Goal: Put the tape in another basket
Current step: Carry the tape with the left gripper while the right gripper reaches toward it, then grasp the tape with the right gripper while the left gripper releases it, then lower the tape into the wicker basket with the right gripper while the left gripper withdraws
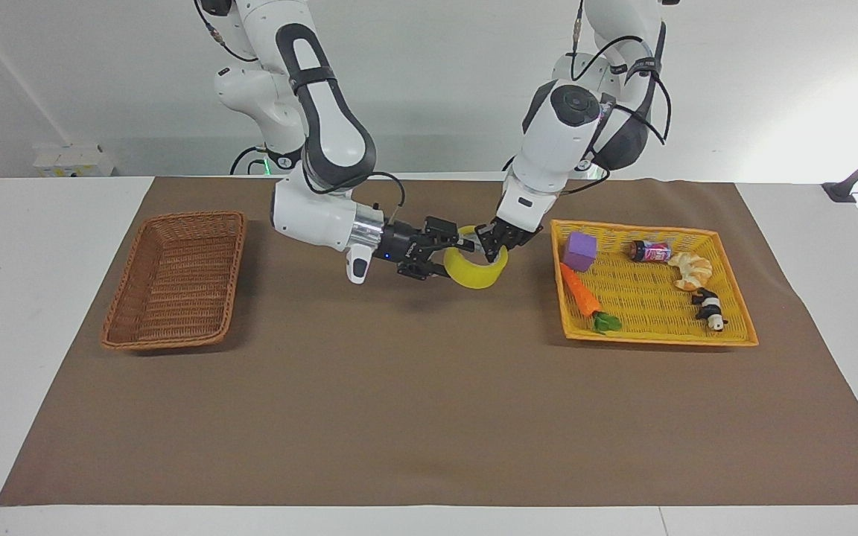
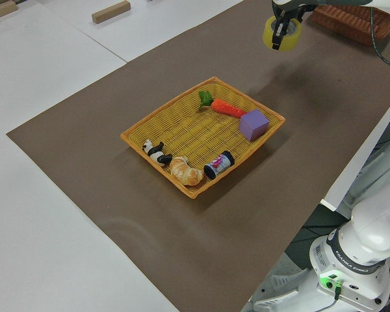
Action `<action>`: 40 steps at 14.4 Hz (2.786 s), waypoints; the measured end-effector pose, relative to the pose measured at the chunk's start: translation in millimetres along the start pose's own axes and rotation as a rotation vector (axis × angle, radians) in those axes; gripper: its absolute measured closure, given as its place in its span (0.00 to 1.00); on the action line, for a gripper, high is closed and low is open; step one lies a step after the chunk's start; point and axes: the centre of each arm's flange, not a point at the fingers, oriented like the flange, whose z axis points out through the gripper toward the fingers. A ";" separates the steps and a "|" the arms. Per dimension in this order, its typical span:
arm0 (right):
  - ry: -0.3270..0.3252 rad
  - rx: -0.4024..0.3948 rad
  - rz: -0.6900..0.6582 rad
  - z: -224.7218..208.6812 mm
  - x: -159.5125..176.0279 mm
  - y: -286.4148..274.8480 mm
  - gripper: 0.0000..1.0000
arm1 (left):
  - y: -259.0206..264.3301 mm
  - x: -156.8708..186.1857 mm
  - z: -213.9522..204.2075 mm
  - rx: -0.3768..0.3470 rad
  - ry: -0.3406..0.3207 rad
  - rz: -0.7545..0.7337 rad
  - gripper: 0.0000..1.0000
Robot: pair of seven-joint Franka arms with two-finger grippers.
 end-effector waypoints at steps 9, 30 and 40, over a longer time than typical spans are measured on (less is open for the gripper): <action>0.005 0.008 0.000 -3.6 2.0 1.4 0.45 | 0.2 -0.2 -0.1 -0.005 -0.007 -0.009 0.76; -0.090 -0.100 -0.029 -366.5 16.3 159.2 0.45 | -338.6 165.7 -182.8 0.121 0.028 0.182 0.00; -0.155 -0.232 -0.108 -482.1 -55.5 258.2 0.45 | -326.8 161.9 -181.4 0.124 0.025 0.223 0.00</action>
